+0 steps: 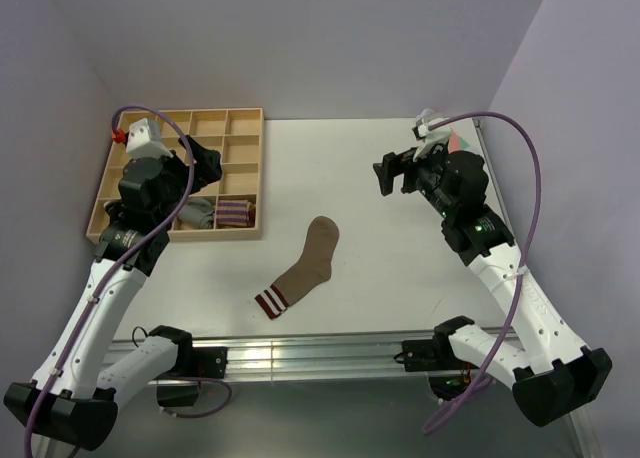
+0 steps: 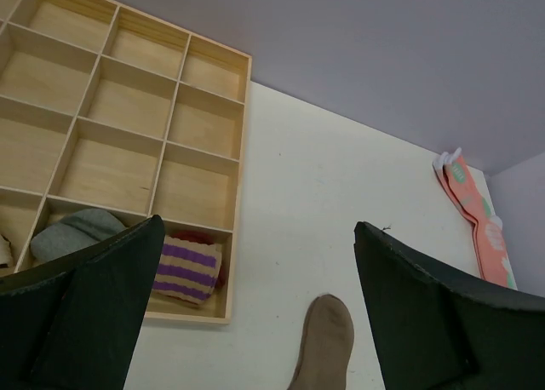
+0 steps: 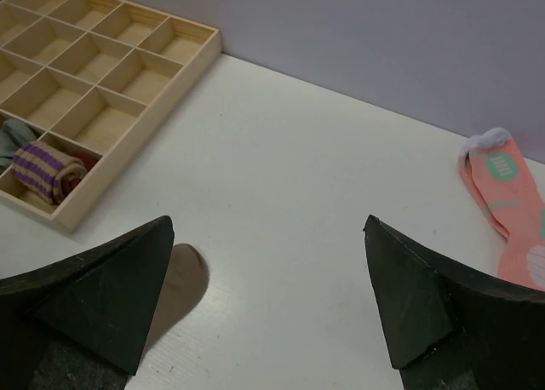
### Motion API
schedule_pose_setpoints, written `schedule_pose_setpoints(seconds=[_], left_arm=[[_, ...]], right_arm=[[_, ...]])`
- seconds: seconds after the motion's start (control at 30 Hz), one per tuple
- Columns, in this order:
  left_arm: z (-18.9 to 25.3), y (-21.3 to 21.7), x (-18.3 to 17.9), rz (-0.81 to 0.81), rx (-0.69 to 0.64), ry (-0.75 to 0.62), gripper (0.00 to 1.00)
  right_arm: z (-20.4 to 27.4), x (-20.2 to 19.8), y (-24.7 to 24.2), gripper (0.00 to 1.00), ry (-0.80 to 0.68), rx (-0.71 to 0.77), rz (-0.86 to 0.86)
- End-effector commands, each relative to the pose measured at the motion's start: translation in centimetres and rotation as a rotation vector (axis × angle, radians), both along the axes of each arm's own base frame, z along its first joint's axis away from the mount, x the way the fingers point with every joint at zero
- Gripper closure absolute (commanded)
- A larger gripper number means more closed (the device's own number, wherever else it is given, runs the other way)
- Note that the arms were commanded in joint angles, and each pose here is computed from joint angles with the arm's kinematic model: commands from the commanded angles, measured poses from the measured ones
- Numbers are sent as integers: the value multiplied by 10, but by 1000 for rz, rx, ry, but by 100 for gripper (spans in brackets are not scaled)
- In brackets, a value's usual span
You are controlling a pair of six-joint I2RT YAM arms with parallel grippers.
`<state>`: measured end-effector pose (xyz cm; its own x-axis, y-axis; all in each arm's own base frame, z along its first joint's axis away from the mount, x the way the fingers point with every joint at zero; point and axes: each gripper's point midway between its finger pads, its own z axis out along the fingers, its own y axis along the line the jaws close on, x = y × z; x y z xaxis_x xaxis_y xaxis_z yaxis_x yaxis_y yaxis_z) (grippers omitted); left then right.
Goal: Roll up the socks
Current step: Move the sock to the center of the board.
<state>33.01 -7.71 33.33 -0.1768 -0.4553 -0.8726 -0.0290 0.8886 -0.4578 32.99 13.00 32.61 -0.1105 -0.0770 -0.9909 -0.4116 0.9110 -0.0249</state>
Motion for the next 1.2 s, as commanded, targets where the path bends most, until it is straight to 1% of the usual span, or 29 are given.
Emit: schedule_pose_setpoints(seconds=[0.0,0.17,0.27,0.37,0.4,0.43,0.5,0.53,0.6,0.63,0.67,0.7,0.73,0.83,0.87,0.9,0.93,1.07,1.1,1.17], left_arm=[[13,-2,3,-3,-24,-46,0],[10,-3,4,-9,-19,-34,1],[2,-9,8,-28,-31,-9,2],[-13,-33,9,-114,-75,10,3],[-19,-36,10,-108,-75,23,4],[-22,-39,11,-104,-74,30,4],[-30,-49,9,-112,-82,38,5],[-35,-51,5,-117,-86,41,5],[-41,-54,0,-115,-97,49,5],[-48,-51,-5,-102,-96,58,5],[-52,-51,-7,-96,-106,63,6],[-58,-49,-10,-91,-108,70,6],[-67,-44,-15,-71,-107,76,6],[-88,-29,-26,-4,-123,112,7],[-94,-22,-28,42,-145,119,6],[-98,-18,-31,62,-157,122,6],[-108,-13,-37,82,-166,130,6],[-122,10,-48,211,-207,135,4],[-123,13,-50,221,-207,137,3],[-124,16,-54,235,-213,138,3]], right_arm=[[14,-1,-1,0,-47,8,-2],[8,4,2,0,-3,-23,13],[-1,4,10,0,32,-58,65],[-12,4,23,2,54,-99,81],[-19,2,31,2,72,-117,94],[-31,-5,54,3,104,-140,150],[-48,-13,74,7,156,-159,205],[-64,-20,93,11,190,-190,247],[-86,-32,113,14,223,-229,296],[-100,-36,122,18,248,-258,311],[-109,-50,139,20,254,-276,364],[-120,-58,146,23,275,-294,389],[-134,-65,153,30,303,-316,416],[-172,-99,173,34,350,-423,496],[-180,-104,175,35,345,-466,485],[-187,-124,188,36,335,-502,540],[-195,-132,193,37,345,-522,556],[-209,-155,212,44,386,-552,615],[-214,-163,219,48,386,-577,634],[-216,-171,228,49,362,-607,657]])
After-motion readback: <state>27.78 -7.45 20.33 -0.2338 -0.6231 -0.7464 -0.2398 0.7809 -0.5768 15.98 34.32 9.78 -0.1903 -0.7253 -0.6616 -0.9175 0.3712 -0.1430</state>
